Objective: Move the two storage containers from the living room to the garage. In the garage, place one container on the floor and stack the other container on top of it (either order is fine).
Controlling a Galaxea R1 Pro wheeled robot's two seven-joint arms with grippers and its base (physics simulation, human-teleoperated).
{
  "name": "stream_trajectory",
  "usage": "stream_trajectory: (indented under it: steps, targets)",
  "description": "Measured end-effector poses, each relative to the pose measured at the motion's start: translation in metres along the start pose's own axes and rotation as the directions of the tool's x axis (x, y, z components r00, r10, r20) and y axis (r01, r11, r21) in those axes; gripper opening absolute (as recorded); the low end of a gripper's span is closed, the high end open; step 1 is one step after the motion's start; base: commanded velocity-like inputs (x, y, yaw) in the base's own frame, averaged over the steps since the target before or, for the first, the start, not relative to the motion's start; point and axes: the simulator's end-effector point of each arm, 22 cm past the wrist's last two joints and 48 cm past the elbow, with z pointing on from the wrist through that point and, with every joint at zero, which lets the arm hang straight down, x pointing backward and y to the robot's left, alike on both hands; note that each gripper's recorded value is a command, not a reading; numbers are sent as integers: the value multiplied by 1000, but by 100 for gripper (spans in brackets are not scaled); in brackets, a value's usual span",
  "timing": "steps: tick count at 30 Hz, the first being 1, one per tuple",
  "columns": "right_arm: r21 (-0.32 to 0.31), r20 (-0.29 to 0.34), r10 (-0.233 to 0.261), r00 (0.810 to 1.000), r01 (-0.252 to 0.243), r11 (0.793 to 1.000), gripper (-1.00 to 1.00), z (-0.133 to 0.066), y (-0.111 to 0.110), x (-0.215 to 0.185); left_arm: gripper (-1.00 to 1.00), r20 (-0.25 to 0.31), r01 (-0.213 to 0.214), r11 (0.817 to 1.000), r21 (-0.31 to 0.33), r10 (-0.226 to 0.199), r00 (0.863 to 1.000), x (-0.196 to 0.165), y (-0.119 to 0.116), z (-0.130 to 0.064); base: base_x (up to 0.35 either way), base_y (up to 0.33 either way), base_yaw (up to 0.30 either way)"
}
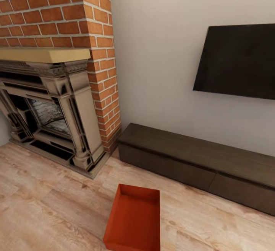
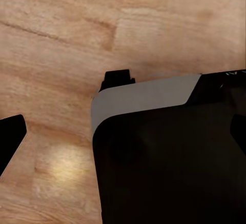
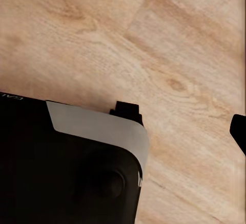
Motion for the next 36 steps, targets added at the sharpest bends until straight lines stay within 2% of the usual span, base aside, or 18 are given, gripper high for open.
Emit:
stream_trajectory:
  steps: [5,11,36]
  targets:
    - [0,0,0,1000,0,1000,100,0,0,0,100,1,0,1000,1,0,1000,0,-1,0,338,0,0]
    - [0,-1,0,1000,0,1000,100,0,0,0,100,5,0,1000,1,0,1000,-1,-1,0,70,0,0]
    - [-1,-1,-3,1000,3,1000,100,40,0,11,100,6,1,1000,-1,-1,1000,3,-1,41,1,0,0]
